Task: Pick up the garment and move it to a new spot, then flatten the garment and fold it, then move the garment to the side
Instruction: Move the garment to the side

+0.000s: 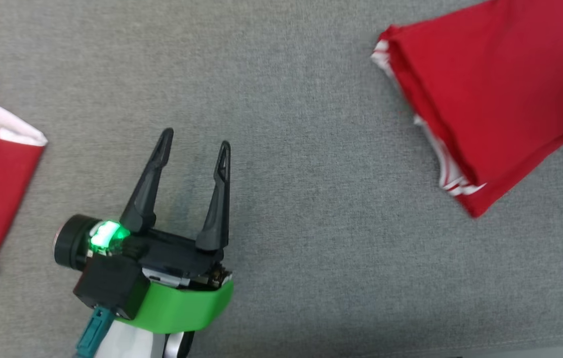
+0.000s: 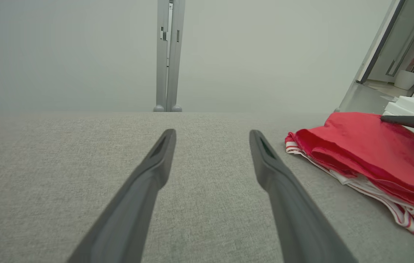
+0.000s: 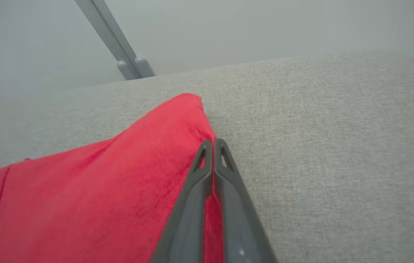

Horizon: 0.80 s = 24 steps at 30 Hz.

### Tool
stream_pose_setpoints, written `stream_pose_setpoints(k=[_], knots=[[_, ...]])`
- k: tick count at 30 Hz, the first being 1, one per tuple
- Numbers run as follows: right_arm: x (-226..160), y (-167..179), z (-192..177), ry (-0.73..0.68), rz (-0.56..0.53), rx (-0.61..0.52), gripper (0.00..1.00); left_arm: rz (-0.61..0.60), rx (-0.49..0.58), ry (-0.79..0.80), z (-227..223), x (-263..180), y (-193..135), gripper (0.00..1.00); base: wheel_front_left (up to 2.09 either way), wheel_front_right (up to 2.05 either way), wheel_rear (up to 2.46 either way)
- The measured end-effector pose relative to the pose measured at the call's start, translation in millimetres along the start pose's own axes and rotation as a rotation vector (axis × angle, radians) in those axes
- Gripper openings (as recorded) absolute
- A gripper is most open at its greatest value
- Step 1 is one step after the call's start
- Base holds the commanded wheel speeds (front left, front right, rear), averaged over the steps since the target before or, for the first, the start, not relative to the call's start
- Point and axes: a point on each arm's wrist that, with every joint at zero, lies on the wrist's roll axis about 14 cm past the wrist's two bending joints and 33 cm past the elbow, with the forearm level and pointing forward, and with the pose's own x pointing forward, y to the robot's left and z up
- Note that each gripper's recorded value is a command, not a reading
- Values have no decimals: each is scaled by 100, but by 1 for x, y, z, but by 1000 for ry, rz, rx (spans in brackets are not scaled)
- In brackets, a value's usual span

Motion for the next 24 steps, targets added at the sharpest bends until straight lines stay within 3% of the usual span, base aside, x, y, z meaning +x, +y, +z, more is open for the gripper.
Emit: stream_pose_setpoints(k=[9, 21, 22, 23, 24], knots=[[0, -85, 28, -62, -205, -84, 0, -111, -54, -12, -27, 30, -17, 100, 0, 0, 0], [-37, -179, 60, -79, -484, -209, 0, -190, -93, 26, -69, 38, -31, 100, 0, 0, 0], [-41, -185, 60, -76, -505, -215, 26, -196, -90, 25, -70, 38, -32, 100, 0, 0, 0], [-43, -190, 61, -74, -521, -219, 100, -199, -87, 25, -71, 38, -32, 100, 0, 0, 0], [-44, -193, 60, -71, -533, -229, 100, -203, -90, 27, -73, 39, -33, 100, 0, 0, 0]])
